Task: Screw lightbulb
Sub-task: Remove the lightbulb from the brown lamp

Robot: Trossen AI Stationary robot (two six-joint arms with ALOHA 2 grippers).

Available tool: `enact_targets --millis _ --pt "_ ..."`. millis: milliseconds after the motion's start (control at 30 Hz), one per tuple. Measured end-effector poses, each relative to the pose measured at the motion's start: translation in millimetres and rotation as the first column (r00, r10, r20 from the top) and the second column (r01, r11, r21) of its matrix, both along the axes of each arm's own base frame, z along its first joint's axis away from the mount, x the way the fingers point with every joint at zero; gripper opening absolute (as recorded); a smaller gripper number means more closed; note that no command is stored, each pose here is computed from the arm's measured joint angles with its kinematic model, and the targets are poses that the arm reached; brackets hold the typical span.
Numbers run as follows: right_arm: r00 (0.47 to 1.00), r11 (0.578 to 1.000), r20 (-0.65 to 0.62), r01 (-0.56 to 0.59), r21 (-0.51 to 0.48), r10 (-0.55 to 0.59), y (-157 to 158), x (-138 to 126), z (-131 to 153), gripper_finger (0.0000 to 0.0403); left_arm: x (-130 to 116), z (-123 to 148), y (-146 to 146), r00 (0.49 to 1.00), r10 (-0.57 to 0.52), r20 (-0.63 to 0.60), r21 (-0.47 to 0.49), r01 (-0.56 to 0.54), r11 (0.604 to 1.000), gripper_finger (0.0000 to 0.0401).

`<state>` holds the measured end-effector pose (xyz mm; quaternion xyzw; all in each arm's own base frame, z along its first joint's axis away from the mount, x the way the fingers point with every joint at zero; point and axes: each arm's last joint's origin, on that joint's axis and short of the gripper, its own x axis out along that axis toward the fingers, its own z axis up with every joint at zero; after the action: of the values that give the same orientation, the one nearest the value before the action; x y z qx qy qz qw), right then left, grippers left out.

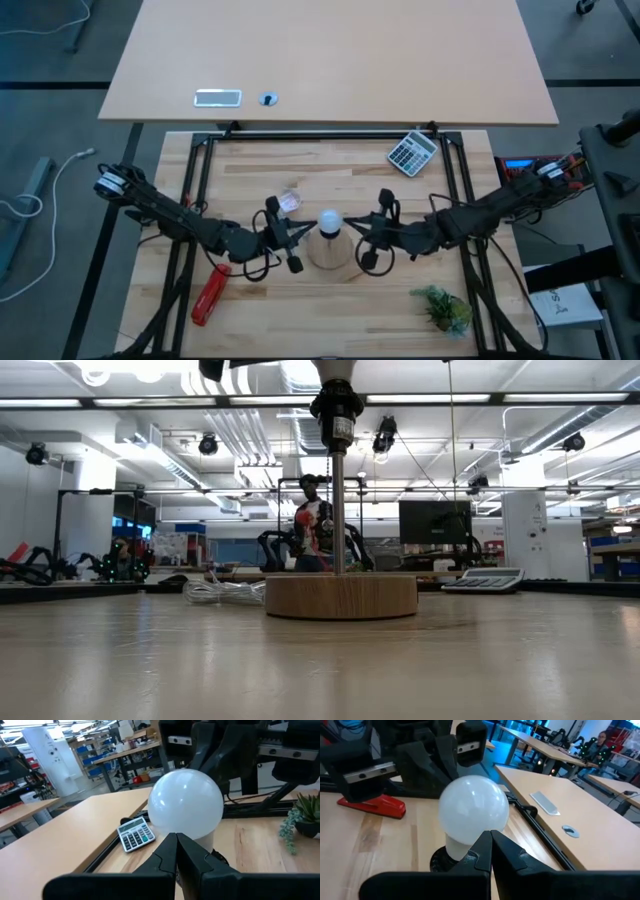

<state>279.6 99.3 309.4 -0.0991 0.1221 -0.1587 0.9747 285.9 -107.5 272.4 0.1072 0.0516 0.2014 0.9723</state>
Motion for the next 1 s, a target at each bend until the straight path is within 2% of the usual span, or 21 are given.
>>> enact_targets --millis 167,267,500,600,700,1000 --pt "1.000 1.000 0.013 0.000 0.001 0.000 0.9 -2.9 3.4 0.0000 1.0 2.3 -2.0 0.997 -0.076 0.024 -0.016 0.076 0.997 0.0000" --pt "1.000 1.000 0.015 -0.006 0.001 0.006 2.6 -3.9 4.0 0.0000 1.0 3.0 -2.3 0.996 -0.080 0.028 -0.010 0.080 0.997 0.0000" --pt "0.999 1.000 0.035 -0.029 -0.006 0.029 8.1 -5.6 6.8 0.0000 -2.7 2.5 -3.4 0.999 0.049 0.012 0.027 -0.050 0.998 0.0000" --pt "0.996 0.996 0.026 -0.084 -0.022 0.084 11.1 -6.2 7.3 0.0000 -2.1 2.5 0.1 0.996 0.090 0.003 0.049 -0.091 0.995 0.0000" --pt "0.989 0.989 0.029 -0.145 -0.011 0.145 13.5 -3.8 6.4 0.0000 1.8 3.2 5.4 1.000 0.030 0.006 0.048 -0.031 0.998 0.0000" --pt "0.992 0.992 0.019 -0.125 -0.004 0.125 9.7 4.3 -0.1 0.0000 3.9 3.7 7.8 1.000 -0.012 0.016 0.032 0.012 0.999 0.0000"
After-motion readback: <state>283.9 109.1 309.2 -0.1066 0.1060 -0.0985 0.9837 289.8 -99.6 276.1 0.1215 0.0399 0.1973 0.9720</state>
